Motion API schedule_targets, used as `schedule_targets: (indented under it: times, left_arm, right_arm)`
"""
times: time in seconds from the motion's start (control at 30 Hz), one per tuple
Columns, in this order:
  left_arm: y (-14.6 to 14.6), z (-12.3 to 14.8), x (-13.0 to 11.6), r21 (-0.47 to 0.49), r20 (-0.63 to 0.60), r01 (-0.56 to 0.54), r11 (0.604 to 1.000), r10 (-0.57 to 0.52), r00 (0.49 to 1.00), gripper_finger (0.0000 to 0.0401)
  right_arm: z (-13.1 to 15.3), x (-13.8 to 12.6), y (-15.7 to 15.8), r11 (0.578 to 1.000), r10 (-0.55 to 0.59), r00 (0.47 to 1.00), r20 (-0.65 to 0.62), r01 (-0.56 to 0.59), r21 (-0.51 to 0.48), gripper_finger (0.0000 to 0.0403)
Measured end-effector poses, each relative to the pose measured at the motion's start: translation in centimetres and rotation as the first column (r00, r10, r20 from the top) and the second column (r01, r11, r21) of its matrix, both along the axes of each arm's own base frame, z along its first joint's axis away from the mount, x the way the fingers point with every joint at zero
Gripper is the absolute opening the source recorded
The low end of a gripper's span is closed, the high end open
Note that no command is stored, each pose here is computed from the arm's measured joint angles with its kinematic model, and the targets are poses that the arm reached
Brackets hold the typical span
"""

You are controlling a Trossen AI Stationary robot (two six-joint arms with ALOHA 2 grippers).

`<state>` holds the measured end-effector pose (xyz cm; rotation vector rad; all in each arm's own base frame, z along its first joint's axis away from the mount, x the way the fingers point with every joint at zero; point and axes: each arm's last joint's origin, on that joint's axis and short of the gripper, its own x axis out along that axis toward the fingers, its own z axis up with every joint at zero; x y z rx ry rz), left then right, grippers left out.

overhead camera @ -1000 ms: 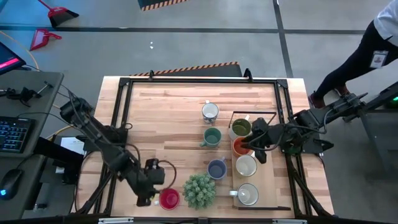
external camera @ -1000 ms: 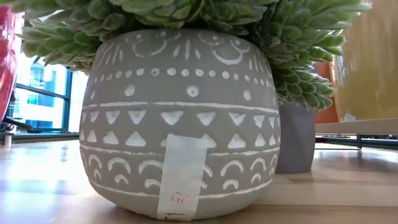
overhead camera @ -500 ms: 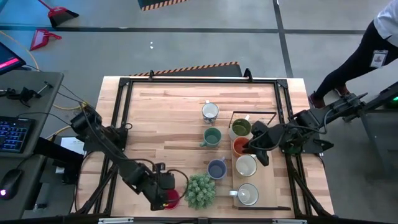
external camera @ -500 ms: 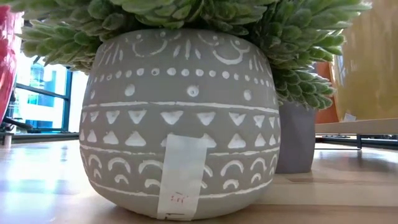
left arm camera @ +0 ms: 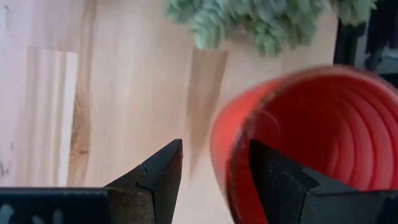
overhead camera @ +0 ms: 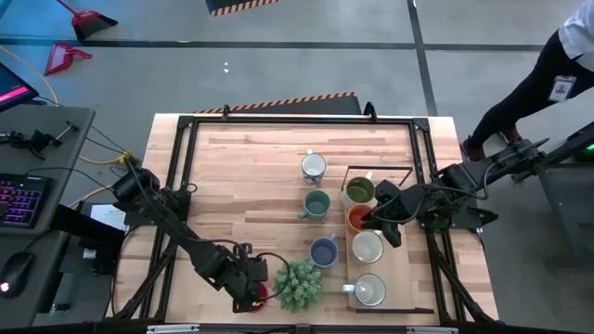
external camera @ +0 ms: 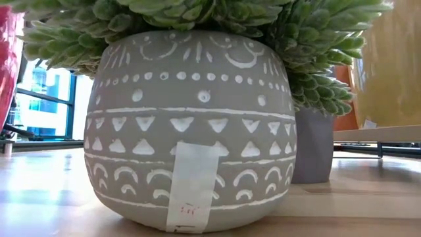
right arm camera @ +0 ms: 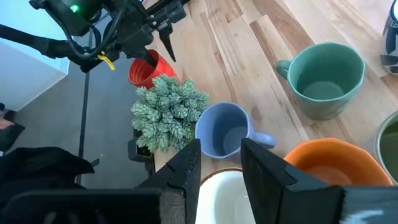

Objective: Place coffee mugs
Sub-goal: Put the red mug on the shelf

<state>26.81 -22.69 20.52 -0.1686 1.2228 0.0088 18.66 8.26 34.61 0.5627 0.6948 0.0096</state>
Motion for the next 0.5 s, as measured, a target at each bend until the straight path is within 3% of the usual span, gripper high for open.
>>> schedule_targets:
  times: [0.3,0.5]
  left_arm:
    - [0.7,-0.2,1.8,-0.049,0.057,0.0,0.999,0.003,0.998,0.0172]
    - [1.0,-1.6,2.6,-0.08,-0.021,0.002,0.997,-0.004,1.0,0.0172]
  right_arm:
    - [0.0,0.0,0.0,1.0,0.001,1.0,-0.001,-0.001,-0.002,0.0094]
    - [-0.1,0.0,0.0,1.0,0.001,1.0,-0.006,-0.001,-0.005,0.0094]
